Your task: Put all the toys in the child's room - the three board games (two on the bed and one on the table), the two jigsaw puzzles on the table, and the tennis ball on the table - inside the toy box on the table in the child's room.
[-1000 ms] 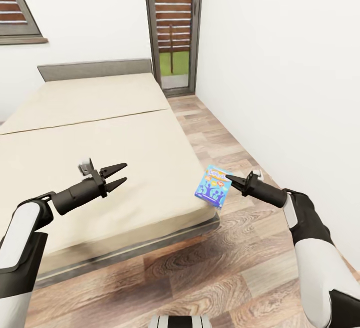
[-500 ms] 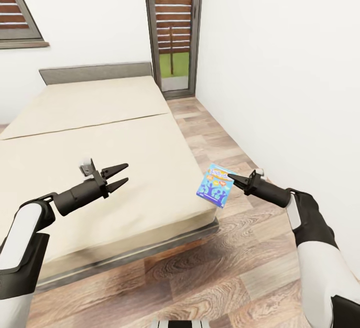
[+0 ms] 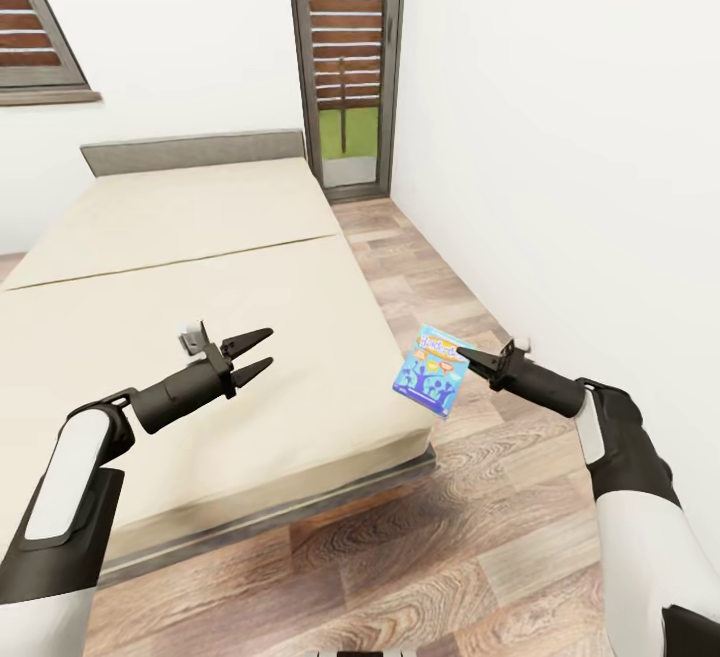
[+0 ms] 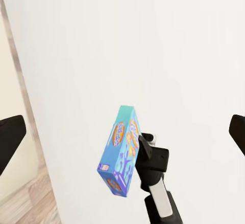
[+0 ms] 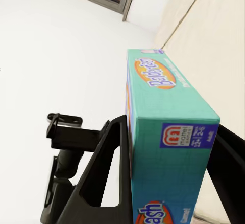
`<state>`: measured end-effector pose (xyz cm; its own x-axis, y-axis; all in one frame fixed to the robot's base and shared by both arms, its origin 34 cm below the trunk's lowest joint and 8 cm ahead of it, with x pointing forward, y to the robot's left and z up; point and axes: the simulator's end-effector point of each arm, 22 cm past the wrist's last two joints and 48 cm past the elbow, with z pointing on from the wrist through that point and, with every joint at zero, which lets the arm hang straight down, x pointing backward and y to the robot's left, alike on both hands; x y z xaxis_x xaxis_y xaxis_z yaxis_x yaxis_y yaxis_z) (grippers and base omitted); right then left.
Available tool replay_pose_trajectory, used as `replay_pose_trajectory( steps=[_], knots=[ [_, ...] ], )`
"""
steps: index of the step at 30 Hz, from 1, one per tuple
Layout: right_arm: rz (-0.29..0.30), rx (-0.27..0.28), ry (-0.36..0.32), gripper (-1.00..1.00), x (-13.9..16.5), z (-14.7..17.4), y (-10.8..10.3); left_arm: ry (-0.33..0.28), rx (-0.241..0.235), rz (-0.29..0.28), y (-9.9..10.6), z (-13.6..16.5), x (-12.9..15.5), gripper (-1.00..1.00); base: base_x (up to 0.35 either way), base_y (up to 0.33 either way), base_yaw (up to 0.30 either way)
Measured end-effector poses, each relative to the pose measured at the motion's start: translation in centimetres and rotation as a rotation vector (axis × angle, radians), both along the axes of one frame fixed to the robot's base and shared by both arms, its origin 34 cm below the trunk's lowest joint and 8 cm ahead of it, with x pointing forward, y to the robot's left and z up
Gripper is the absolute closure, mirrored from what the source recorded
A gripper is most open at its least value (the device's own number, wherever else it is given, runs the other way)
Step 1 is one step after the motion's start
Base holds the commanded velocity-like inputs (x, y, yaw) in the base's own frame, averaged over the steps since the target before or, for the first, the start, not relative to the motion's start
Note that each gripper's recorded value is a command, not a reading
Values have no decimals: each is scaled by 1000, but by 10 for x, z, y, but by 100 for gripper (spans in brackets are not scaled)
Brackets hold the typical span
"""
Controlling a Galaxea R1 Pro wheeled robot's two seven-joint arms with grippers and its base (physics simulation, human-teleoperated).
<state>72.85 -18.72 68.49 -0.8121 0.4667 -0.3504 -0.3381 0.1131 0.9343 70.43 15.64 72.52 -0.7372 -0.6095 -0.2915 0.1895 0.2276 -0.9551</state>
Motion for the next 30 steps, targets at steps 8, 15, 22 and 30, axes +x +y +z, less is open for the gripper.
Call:
replay_pose_trajectory(
  steps=[8,15,22,30],
  knots=[
    [8,13,-44,100,4,33,16,3,15,4,-9,13,5,-100,0,0,0],
    [23,42,-72,100,3,58,38,-6,63,10,-24,19,11,-100,0,0,0],
    [20,19,-129,100,-7,85,48,-37,109,41,-29,30,20,-100,0,0,0],
    [-30,-58,-109,100,-3,90,53,-82,147,31,-37,46,22,-100,0,0,0]
  ],
)
